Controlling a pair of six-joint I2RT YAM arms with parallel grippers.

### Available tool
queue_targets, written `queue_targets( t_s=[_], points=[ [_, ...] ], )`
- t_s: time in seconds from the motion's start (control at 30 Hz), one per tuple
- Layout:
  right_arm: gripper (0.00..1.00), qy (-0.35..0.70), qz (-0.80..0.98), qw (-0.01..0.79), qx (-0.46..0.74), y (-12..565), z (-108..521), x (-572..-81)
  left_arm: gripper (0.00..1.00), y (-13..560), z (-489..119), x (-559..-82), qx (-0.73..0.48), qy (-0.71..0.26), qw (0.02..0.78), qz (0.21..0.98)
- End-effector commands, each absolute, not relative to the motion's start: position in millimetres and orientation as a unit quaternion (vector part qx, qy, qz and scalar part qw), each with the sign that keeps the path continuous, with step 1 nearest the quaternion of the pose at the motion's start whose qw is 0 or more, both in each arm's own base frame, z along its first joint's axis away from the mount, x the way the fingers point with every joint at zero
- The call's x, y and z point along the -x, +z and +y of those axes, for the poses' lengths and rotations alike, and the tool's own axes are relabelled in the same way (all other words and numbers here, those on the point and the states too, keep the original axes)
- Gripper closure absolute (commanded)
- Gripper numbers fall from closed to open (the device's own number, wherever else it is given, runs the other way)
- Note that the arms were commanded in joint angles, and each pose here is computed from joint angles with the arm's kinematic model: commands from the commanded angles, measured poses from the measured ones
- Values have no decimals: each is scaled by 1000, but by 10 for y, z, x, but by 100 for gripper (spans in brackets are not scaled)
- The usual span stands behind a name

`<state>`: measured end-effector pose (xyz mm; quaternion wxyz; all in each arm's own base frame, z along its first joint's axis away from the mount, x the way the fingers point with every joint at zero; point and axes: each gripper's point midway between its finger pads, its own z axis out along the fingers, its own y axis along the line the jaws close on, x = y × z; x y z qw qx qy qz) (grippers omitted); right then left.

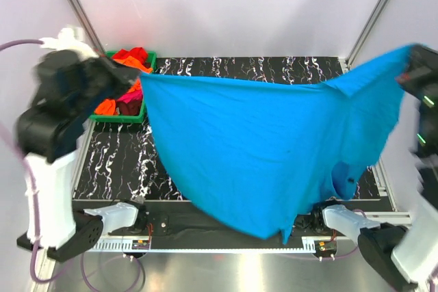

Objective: Fold and stack the t-shirts
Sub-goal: Flatten the tshirt out

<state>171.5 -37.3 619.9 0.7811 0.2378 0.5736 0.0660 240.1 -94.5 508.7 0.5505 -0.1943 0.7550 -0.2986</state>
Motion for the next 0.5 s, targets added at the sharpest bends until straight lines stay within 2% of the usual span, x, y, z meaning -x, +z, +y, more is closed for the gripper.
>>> queue_targets(
  t_s=[0.0, 0.03, 0.07, 0.13, 0.17, 0.23, 0.27, 0.47],
  points=[
    [100, 10, 642, 734, -219, 5730, -217, -2726, 100, 4551, -894, -2925, 220, -224, 531, 787],
    [100, 18, 643, 733, -220, 5666, -164, -2886, 100, 4264, -889, -3060, 226, -199, 512, 805],
    [100, 9, 673, 709, -212, 5342, -92, -3149, 100, 4163, -812, -3161, 238, -172, 515, 806],
    [100, 21, 678, 706, -205, 5171, 15, -3433, 100, 3897, -726, -3470, 246, -124, 514, 813],
    [100, 12, 706, 680, -197, 4815, 86, -3694, 100, 3840, -717, -3574, 241, -116, 515, 814],
    [100, 23, 710, 677, -193, 4614, 125, -4002, 100, 3641, -730, -3950, 243, -101, 508, 820],
    [100, 19, 734, 653, -188, 4263, 156, -4251, 100, 3643, -722, -4118, 244, -93, 519, 814],
    [100, 64, 769, 616, -156, 3512, 240, -5315, 100, 2942, -685, -4962, 262, -52, 488, 831]
  ],
)
